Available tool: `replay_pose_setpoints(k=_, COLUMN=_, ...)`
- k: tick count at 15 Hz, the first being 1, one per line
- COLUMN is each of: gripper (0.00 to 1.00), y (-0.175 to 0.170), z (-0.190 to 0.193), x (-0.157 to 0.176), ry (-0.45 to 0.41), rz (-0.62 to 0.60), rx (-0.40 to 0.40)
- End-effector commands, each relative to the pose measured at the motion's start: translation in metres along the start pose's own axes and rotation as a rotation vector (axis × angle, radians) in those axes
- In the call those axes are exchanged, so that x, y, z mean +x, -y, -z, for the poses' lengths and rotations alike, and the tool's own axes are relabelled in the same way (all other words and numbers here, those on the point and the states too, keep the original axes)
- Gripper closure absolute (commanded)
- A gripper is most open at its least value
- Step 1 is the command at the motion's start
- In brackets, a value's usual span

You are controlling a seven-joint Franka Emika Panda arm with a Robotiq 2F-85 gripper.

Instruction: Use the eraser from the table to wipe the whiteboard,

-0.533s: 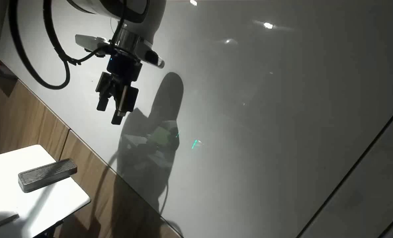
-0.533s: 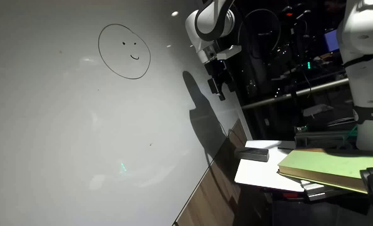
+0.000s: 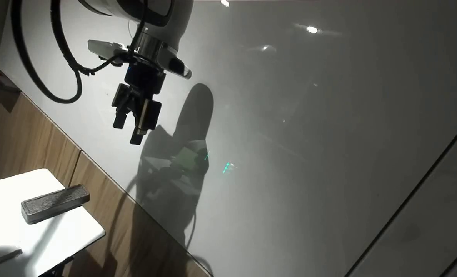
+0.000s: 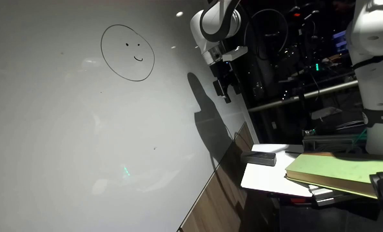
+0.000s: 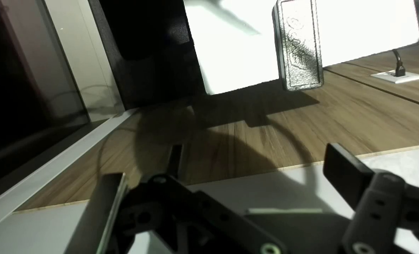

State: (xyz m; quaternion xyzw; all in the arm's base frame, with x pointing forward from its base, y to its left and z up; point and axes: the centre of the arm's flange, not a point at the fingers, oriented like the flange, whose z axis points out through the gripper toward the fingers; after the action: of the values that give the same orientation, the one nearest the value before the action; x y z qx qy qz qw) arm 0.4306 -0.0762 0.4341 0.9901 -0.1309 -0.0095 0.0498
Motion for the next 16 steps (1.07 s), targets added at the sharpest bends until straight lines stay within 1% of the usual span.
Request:
replay_pose_setpoints(k=1, gripper=0.00, y=0.000, z=0.000, x=0.000, ry=0.000, rz=0.000, rx=0.000)
replay_pose_setpoints(k=14, gripper=0.00, y=0.000, z=0.000, x=0.000, ry=0.000, rz=0.000, rx=0.000)
replay_pose_setpoints(k=16, gripper=0.00, y=0.005, z=-0.002, x=-0.013, ry=-0.021, rz=0.005, rx=0.012)
